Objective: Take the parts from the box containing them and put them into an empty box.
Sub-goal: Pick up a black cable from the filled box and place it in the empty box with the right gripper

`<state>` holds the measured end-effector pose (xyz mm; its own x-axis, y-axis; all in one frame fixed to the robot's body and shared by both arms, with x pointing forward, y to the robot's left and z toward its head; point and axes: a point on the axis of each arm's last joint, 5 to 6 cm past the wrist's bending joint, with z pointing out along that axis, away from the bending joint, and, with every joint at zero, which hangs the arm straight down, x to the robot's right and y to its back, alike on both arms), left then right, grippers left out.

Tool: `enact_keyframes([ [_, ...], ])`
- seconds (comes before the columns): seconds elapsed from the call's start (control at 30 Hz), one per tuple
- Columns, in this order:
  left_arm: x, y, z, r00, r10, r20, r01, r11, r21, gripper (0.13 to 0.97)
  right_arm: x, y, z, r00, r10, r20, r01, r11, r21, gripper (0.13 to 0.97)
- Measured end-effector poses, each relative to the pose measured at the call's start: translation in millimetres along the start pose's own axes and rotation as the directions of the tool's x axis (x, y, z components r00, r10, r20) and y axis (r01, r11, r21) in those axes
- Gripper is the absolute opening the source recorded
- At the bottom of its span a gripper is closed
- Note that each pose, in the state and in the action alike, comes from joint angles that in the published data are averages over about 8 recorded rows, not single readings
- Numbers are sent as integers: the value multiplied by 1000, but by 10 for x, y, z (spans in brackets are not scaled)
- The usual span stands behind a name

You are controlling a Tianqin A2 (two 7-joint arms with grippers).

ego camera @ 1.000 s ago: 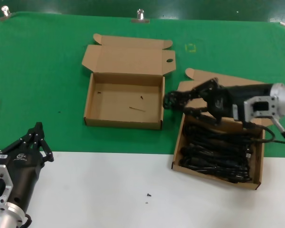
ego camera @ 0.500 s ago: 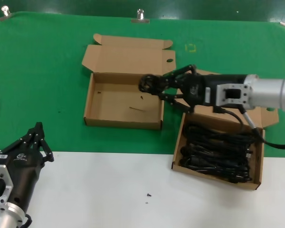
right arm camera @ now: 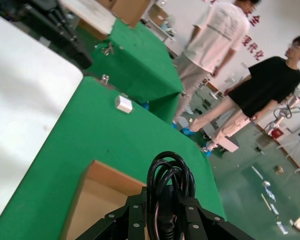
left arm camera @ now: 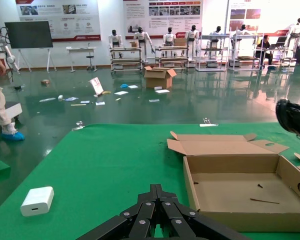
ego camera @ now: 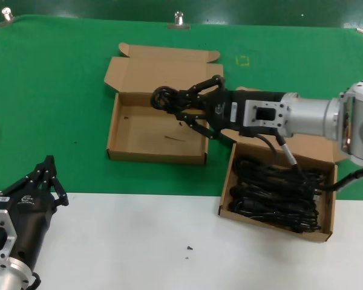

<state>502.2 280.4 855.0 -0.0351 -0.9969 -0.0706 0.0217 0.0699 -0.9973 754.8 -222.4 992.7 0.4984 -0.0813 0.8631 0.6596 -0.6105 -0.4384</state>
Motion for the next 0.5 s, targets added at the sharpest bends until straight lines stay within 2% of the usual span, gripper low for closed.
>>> enact_keyframes([
  [0.5, 0, 0, 0, 1000, 0, 0, 0, 1000, 0, 139, -18, -163, 272, 969, 243, -51, -243, 970, 6, 241],
])
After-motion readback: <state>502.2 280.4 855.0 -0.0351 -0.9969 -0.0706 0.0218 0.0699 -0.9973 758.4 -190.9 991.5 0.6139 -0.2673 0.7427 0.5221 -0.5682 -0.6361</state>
